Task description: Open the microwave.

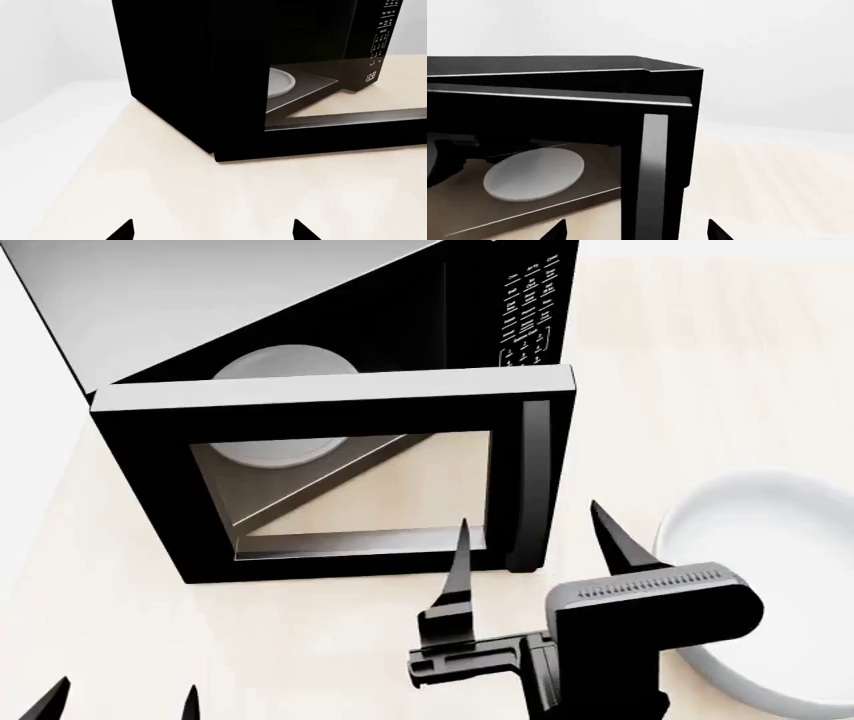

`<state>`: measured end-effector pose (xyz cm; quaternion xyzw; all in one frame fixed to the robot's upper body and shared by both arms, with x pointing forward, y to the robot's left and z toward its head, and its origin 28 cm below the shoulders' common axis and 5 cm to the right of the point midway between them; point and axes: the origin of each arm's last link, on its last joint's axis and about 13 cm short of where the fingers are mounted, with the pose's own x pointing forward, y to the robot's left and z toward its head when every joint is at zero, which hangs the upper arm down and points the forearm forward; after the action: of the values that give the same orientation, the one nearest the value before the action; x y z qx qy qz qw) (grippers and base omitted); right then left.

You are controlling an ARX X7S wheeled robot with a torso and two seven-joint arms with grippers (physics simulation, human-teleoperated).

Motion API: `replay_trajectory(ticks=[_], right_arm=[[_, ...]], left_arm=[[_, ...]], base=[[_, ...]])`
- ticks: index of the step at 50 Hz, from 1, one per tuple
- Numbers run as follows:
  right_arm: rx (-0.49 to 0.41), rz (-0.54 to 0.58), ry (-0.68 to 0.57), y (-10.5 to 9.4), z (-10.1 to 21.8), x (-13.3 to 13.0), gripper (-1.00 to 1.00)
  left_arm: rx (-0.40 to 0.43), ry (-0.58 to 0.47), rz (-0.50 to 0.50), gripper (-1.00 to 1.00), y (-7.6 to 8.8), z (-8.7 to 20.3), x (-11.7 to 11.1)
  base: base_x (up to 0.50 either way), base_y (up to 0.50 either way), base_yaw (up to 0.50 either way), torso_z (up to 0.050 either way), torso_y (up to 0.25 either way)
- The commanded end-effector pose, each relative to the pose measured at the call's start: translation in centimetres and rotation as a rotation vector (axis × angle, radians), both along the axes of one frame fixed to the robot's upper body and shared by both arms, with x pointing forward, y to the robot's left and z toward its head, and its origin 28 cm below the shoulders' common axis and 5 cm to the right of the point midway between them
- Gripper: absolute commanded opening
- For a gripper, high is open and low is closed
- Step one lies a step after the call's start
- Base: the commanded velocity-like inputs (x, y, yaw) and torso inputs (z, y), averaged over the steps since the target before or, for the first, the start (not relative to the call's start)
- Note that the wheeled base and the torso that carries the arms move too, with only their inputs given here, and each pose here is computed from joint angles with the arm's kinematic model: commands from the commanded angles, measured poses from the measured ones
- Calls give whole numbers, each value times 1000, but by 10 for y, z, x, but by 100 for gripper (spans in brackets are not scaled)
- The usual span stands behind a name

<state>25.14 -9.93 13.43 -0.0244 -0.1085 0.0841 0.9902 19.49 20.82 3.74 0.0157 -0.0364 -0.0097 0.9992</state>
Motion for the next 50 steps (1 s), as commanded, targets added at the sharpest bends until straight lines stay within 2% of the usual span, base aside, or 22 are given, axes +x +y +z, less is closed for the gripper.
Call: replay_trajectory(ticks=[1,6,10,17,20,21,23,27,28,31,38,40,41,43,44,45,46,47,50], right_arm=[[-13,29,-38,1,23,-30,100],[-49,10,-70,4,37,-43,100],[-110,-67,-113,6,51,-49,100],[-94,-78,-164,8,77,-59,100],[-101,-134,-189,9,90,-59,100],[-128,-104,-187,10,94,-61,100],[-121,-102,-191,11,101,-60,100],[-97,-84,-174,12,112,-53,100],[-47,-70,-163,12,118,-47,100],[-21,-52,-160,10,130,-36,100],[-27,-34,-141,11,150,-22,100],[2,6,-138,13,155,-16,100],[-20,-9,-125,12,156,-14,100],[-10,25,-120,13,160,-9,100],[-13,7,-118,12,164,-4,100],[-7,54,-110,13,166,0,100],[-33,26,-83,13,166,2,100],[-30,52,-75,14,167,8,100],[-44,34,-56,15,167,13,100]], left_arm=[[-1,1,-3,100,0,0,0],[-1,0,-4,100,-1,0,-1],[-2,0,-6,100,-1,0,-2],[-2,-1,-7,100,-1,0,-2],[-3,0,-9,100,-1,0,-2],[-1,-1,-11,100,-1,0,-2],[-1,-1,-11,100,-1,0,-2],[-1,-1,-11,100,-1,0,-2],[-1,-1,-12,100,-1,0,-2],[-3,-3,-11,100,-1,1,-2],[-4,-2,-11,100,-1,1,-1],[-7,-2,-10,100,0,1,-1],[-8,-2,-9,100,0,1,-1],[-7,-2,-9,100,0,1,-1],[-6,-2,-10,100,-1,1,-1],[-7,-2,-10,100,-1,1,-1],[-7,-2,-10,100,-1,1,-1],[-7,-3,-11,100,0,1,-2],[-9,-4,-9,100,0,2,-2]], base=[[0,0,0,0,0],[0,0,0,0,0],[0,0,0,0,0],[0,0,0,0,0],[0,0,0,0,0],[0,0,0,0,0],[0,0,0,0,0],[0,0,0,0,0],[0,0,0,0,0],[0,0,0,0,0],[0,0,0,0,0],[0,0,0,0,0],[0,0,0,0,0],[0,0,0,0,0],[0,0,0,0,0],[0,0,0,0,0],[0,0,0,0,0],[0,0,0,0,0],[0,0,0,0,0]])
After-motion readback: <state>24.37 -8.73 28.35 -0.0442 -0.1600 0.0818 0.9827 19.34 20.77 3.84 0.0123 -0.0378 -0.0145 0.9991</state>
